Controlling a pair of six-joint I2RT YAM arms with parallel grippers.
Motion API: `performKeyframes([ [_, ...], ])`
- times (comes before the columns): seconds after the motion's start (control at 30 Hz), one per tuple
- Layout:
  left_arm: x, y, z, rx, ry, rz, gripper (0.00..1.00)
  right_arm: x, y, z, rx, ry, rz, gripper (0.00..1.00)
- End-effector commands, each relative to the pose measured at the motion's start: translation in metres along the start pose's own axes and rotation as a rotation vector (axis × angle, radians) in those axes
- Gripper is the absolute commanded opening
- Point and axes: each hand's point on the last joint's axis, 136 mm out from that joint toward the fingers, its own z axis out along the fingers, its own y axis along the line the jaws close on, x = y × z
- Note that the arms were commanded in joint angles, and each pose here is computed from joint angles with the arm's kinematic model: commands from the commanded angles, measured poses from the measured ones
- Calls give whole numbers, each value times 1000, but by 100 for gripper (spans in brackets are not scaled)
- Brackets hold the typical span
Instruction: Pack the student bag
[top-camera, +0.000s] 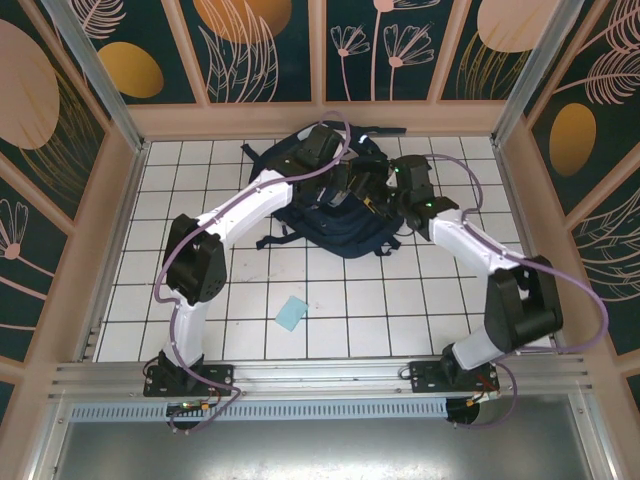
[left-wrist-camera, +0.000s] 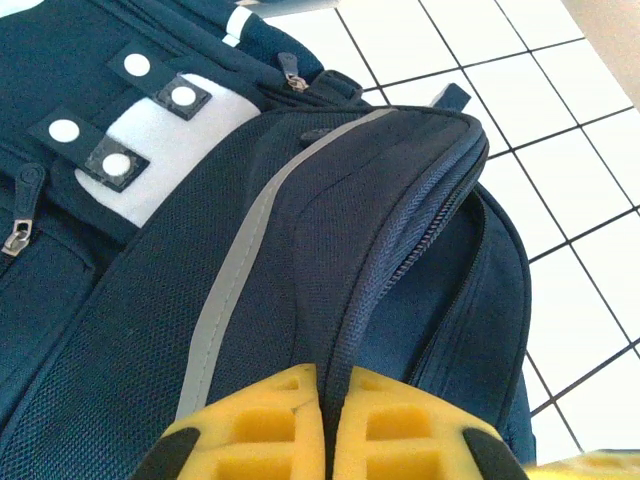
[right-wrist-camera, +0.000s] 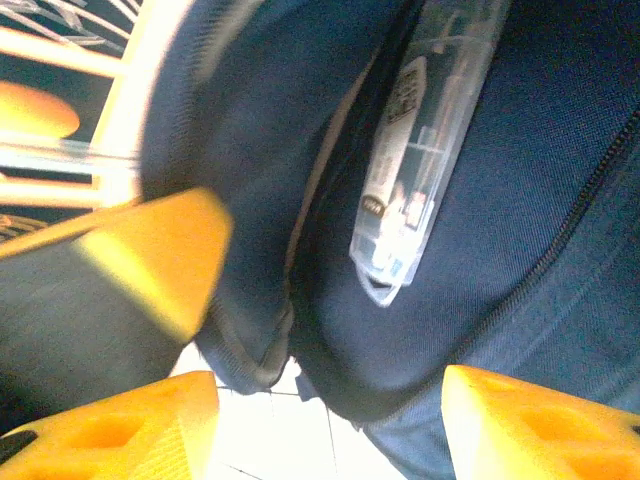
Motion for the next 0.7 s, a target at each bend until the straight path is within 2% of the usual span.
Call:
performKeyframes([
  [0.0,-38,-16,-26,50,-140,-52,49,33,-21,-21,101,75,-150,61],
  [0.03,-37,-13,-30,36,-144,-59,60,43,-23,-26,118,95,-176,61],
  [0.07,-38,-11,-35,28,-151,-63,62,53,-23,-28,121,118,-208,61],
  [0.13,-39,-4,-50,0,-175,-80,79,77,-25,-32,136,167,-264,64],
  [0.17,-37,0,-57,-15,-184,-86,96,87,-26,-33,141,185,-289,67],
  [0.2,-36,4,-66,-27,-193,-92,98,104,-24,-33,136,216,-329,71],
  [0.3,-26,15,-89,-53,-200,-112,98,138,-22,-31,138,269,-406,78],
  [0.47,15,40,-116,-106,-186,-147,98,195,-11,-19,125,411,-572,79],
  [0.57,44,63,-122,-151,-154,-158,99,221,-6,-12,183,486,-720,82],
  [0.67,69,95,-124,-197,-123,-218,99,248,-10,-7,261,561,-764,84],
])
